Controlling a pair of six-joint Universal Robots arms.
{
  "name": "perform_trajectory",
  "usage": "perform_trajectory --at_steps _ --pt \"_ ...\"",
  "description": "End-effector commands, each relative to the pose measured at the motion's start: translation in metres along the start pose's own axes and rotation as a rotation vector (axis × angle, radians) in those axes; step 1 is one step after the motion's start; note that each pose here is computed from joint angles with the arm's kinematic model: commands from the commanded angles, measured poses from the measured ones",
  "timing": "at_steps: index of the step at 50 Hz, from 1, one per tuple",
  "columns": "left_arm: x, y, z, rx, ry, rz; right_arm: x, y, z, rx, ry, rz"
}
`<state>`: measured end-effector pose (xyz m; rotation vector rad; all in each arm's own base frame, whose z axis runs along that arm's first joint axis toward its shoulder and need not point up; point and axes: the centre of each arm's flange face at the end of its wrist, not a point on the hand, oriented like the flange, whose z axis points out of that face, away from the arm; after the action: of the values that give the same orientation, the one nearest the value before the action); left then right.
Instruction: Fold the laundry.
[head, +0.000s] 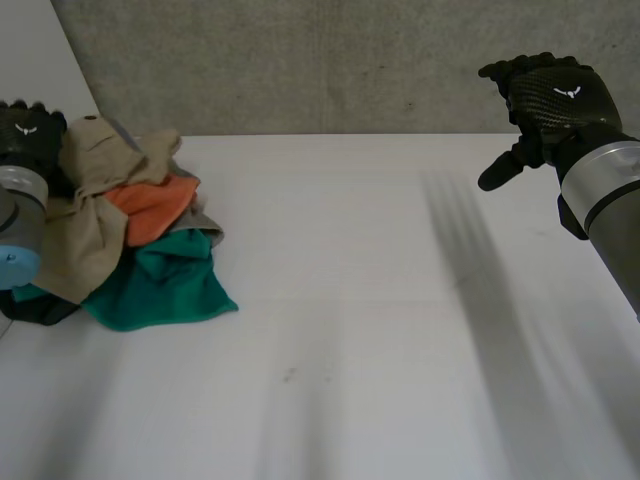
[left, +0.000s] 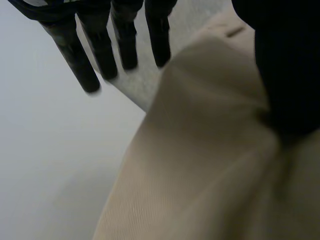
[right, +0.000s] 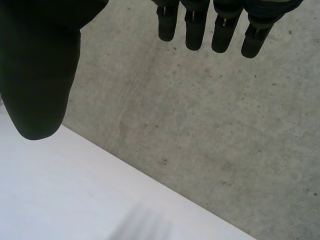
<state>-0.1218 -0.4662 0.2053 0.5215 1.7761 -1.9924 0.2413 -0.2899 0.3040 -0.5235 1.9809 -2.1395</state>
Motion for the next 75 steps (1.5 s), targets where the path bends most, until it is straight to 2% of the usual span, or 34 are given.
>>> perform_trajectory --at_steps 1,4,5,8,9,10,11,14,15,18,19,22,23,26,27,30,31,33,37,41,46,50,54,60,66,70,75 --pt "0.006 -0.003 0.009 0.027 0.001 0.003 0.001 0.005 0.002 -0.013 0.001 -0.027" --pt "0.008 -0.025 0.005 0.072 0.006 -0.009 0.003 0.004 0.003 -0.011 0.006 -0.037" --pt "0.004 -0.057 -0.002 0.137 -0.005 -0.023 0.004 0.004 0.004 -0.01 0.009 -0.039" --pt "-0.001 -0.1 -0.016 0.224 -0.006 -0.056 0.004 0.003 0.004 -0.007 0.011 -0.041" --pt "-0.003 -0.133 -0.031 0.296 0.007 -0.108 0.005 0.002 0.004 -0.004 0.012 -0.041" --pt "-0.003 -0.147 -0.038 0.326 0.018 -0.136 0.005 0.002 0.004 -0.004 0.012 -0.041" --pt "-0.001 -0.175 -0.054 0.39 0.045 -0.207 0.005 0.001 0.004 -0.001 0.011 -0.041" --pt "0.003 -0.214 -0.081 0.478 0.107 -0.331 0.005 -0.001 0.004 0.007 0.012 -0.041" --pt "0.007 -0.241 -0.107 0.537 0.181 -0.428 0.005 -0.001 0.004 0.007 0.012 -0.041" --pt "0.024 -0.256 -0.135 0.565 0.302 -0.506 0.006 -0.004 0.004 0.016 0.016 -0.042" --pt "0.044 -0.257 -0.151 0.561 0.389 -0.523 0.006 -0.005 0.004 0.017 0.015 -0.042" --pt "0.1 -0.25 -0.19 0.523 0.586 -0.519 0.008 -0.009 0.004 0.029 0.022 -0.045" --pt "0.13 -0.239 -0.207 0.484 0.672 -0.501 0.01 -0.01 0.004 0.033 0.027 -0.046" --pt "0.171 -0.217 -0.226 0.424 0.767 -0.448 0.02 -0.012 0.006 0.038 0.054 -0.048" --pt "0.195 -0.2 -0.237 0.383 0.814 -0.398 0.023 -0.012 0.006 0.04 0.06 -0.049" --pt "0.222 -0.179 -0.251 0.35 0.87 -0.317 0.031 -0.014 0.007 0.044 0.084 -0.052" --pt "0.235 -0.168 -0.261 0.343 0.899 -0.256 0.033 -0.014 0.008 0.043 0.089 -0.052" --pt "0.243 -0.167 -0.273 0.366 0.918 -0.204 0.037 -0.014 0.009 0.044 0.098 -0.053" --pt "0.24 -0.176 -0.277 0.418 0.875 -0.131 0.04 -0.015 0.01 0.033 0.086 -0.081" --pt "0.211 -0.197 -0.268 0.413 0.736 -0.147 0.032 -0.009 0.001 -0.053 0.01 -0.177" --pt "0.163 -0.193 -0.263 0.295 0.538 -0.154 0.019 0.01 -0.02 -0.241 -0.106 -0.423" --pt "0.139 -0.171 -0.275 0.205 0.483 -0.123 0.006 0.027 -0.042 -0.385 -0.214 -0.538" --pt "0.133 -0.135 -0.289 0.111 0.512 -0.068 -0.018 0.047 -0.068 -0.497 -0.355 -0.544" --pt "0.129 -0.083 -0.299 -0.052 0.543 -0.021 -0.037 0.085 -0.095 -0.569 -0.434 -0.516" --pt "0.132 -0.068 -0.293 -0.114 0.602 -0.147 -0.043 0.118 -0.11 -0.579 -0.444 -0.478" --pt "0.143 -0.059 -0.283 -0.142 0.697 -0.244 -0.047 0.127 -0.113 -0.549 -0.46 -0.449" --pt "0.156 -0.056 -0.269 -0.139 0.727 -0.249 -0.047 0.144 -0.104 -0.531 -0.443 -0.426"
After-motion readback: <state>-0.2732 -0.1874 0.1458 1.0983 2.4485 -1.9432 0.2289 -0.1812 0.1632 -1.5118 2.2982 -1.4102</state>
